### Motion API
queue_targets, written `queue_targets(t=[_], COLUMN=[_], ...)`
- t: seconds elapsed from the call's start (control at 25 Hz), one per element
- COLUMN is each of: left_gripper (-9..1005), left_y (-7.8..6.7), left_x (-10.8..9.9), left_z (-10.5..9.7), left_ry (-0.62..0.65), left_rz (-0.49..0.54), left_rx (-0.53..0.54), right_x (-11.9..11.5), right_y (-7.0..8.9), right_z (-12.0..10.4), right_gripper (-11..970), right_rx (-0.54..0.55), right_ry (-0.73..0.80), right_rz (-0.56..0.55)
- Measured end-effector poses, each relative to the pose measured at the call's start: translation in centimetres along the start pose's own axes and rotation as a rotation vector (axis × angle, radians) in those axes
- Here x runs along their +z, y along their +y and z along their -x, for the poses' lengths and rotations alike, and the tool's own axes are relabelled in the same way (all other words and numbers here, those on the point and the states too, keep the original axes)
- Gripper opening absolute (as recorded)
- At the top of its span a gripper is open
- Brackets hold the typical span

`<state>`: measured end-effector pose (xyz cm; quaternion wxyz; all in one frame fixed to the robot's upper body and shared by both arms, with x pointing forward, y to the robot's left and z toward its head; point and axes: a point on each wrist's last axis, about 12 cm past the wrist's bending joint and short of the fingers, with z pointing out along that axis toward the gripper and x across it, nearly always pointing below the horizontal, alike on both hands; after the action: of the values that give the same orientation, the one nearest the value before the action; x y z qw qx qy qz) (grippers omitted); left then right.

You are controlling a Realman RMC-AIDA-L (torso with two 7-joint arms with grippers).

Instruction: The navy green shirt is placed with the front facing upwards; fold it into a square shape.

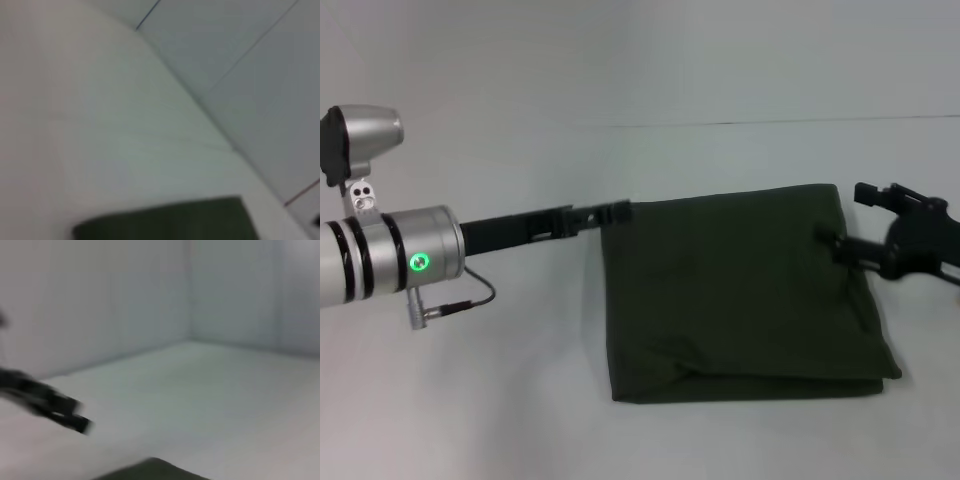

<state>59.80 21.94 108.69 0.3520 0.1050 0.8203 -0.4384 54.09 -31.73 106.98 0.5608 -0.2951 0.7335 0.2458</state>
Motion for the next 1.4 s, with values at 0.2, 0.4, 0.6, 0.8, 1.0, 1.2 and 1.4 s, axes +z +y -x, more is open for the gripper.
queue_targets(t=[0.2, 0.4, 0.6, 0.8, 1.0, 1.2, 1.4], left_gripper=[888, 887, 887, 887, 888, 888, 888], left_y=[0.0, -0.2, 0.1, 0.3, 0.6, 0.3, -0.2], left_x=[0.2, 0.8, 0.9, 0.9, 1.4, 2.3, 3.1], left_z=[0.4, 0.5, 0.1, -0.5, -1.3, -1.6, -2.0], left_ry=[0.146, 0.208, 0.256, 0.262, 0.263, 0.267, 0.283], left_rz=[0.063, 0.090, 0.140, 0.151, 0.171, 0.171, 0.157], left_rx=[-0.066, -0.112, -0.166, -0.208, -0.226, -0.224, -0.222], right_x=[-3.2, -4.2, -4.1, -3.7, -3.5, -3.3, -3.2], right_y=[2.1, 2.5, 2.5, 2.4, 2.4, 2.3, 1.9], right_z=[-0.5, -1.0, -1.1, -0.8, -0.5, -0.4, -0.2], right_gripper=[882, 883, 883, 883, 883, 883, 883], right_rx=[-0.099, -0.084, -0.080, -0.086, -0.089, -0.090, -0.060], right_ry=[-0.063, -0.070, -0.069, -0.071, -0.071, -0.074, -0.063], right_rz=[0.114, 0.117, 0.114, 0.122, 0.130, 0.134, 0.110])
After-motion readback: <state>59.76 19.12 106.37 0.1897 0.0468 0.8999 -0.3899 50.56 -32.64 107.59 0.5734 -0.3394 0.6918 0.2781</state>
